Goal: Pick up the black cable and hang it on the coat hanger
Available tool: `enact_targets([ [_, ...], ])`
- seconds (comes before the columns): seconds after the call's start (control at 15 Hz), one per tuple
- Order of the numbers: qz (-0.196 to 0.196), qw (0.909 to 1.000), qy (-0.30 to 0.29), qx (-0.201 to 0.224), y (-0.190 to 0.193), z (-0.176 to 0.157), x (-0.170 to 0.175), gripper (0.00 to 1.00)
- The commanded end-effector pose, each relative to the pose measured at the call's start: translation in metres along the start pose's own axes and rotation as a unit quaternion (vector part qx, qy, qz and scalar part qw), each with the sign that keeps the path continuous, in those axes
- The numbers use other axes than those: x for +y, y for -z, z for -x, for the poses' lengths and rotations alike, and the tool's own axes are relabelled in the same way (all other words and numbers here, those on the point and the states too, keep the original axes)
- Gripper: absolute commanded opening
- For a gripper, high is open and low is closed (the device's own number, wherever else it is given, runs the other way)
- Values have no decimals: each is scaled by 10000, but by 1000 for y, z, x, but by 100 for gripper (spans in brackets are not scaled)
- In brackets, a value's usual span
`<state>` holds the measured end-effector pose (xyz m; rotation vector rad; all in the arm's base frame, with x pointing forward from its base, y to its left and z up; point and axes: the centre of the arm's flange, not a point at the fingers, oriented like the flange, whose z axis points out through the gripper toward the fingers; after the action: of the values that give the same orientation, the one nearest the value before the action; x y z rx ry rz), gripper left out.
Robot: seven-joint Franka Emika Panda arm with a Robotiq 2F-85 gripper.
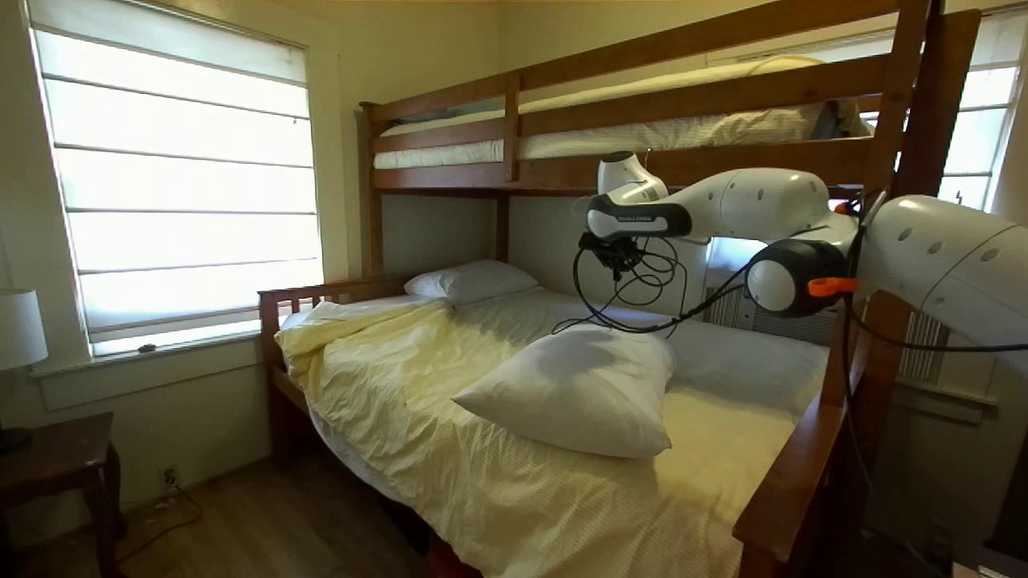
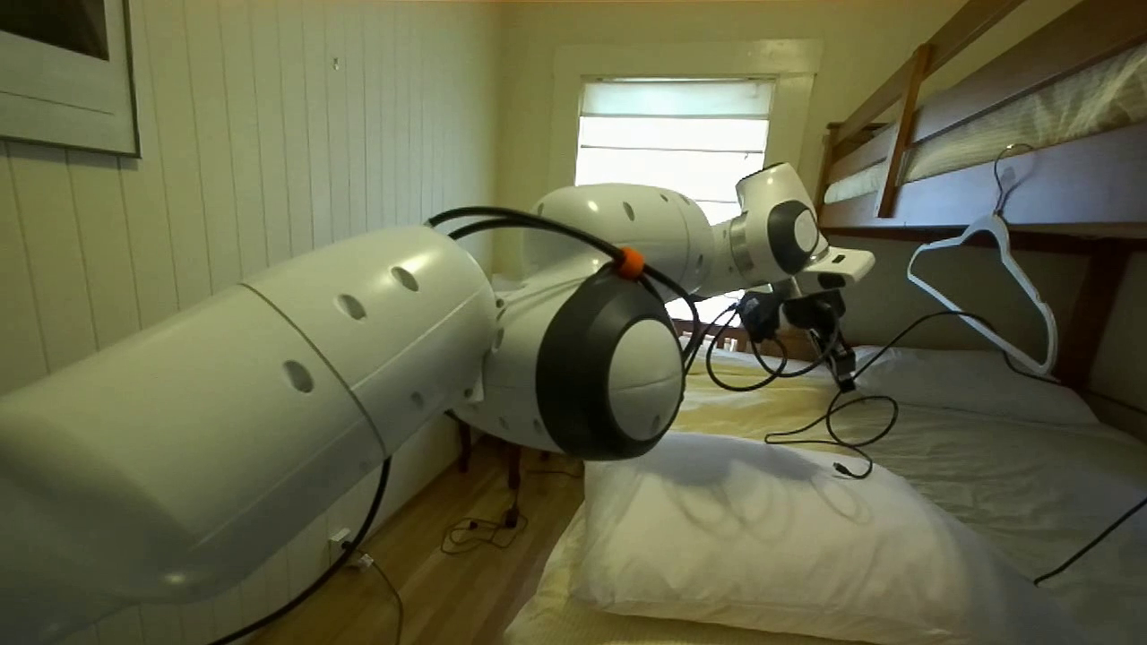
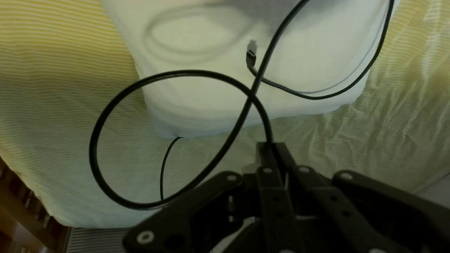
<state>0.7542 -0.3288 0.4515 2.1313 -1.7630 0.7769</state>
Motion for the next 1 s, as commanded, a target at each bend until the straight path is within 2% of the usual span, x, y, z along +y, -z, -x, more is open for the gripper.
enact_targets([
  [0.0,-147,9998,-115,65,9,-17,-8,1],
  [0.33,-583,9962,-361,529,45,-41,10,1],
  [0.6,-949,9881,-798,906,72,-68,23,1],
  [0.93,-930,9844,-1229,846,70,-83,34,1],
])
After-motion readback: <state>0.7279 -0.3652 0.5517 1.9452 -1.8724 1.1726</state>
